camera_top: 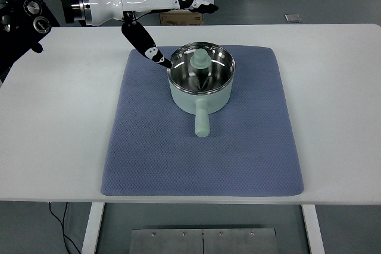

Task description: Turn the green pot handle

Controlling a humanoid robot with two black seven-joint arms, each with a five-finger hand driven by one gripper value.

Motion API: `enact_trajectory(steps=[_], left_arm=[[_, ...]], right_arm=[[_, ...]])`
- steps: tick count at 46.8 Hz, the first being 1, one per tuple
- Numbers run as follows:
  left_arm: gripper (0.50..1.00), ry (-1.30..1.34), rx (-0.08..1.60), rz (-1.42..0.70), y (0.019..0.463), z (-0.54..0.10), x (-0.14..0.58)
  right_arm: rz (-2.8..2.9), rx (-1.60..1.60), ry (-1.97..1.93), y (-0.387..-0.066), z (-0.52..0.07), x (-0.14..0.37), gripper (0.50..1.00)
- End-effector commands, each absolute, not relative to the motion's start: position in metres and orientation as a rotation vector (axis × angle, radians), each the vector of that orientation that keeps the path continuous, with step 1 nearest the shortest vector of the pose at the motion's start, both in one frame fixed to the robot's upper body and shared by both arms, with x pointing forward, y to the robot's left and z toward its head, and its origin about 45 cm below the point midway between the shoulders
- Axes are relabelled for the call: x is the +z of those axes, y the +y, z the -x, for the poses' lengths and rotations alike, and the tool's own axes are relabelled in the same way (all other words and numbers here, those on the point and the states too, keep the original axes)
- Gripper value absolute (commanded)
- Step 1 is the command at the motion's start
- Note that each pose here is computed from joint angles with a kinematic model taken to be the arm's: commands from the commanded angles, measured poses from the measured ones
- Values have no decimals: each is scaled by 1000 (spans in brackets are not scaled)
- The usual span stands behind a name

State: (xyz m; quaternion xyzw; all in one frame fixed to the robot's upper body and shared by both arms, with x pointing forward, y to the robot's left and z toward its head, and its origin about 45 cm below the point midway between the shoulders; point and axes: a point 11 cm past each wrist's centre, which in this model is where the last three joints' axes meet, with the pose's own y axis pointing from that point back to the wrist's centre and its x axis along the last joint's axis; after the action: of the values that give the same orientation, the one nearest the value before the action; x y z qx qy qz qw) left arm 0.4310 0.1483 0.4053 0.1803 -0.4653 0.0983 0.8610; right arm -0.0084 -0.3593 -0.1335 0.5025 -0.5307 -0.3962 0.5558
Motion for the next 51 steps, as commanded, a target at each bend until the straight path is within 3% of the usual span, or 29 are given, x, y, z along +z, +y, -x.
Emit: enact_trajectory(steps=[1, 22, 51], left_arm=[[1000, -1044, 129, -367, 134, -418, 411], [1000, -1181, -164, -588, 112, -399, 371], [1000, -1267, -357, -580, 59, -374, 357]], right_arm=[[-1184, -935, -1253, -360, 9, -133, 1000], [-1187, -936, -1253, -359, 9, -134, 1000], [-1187, -936, -1253, -359, 9, -134, 1000]])
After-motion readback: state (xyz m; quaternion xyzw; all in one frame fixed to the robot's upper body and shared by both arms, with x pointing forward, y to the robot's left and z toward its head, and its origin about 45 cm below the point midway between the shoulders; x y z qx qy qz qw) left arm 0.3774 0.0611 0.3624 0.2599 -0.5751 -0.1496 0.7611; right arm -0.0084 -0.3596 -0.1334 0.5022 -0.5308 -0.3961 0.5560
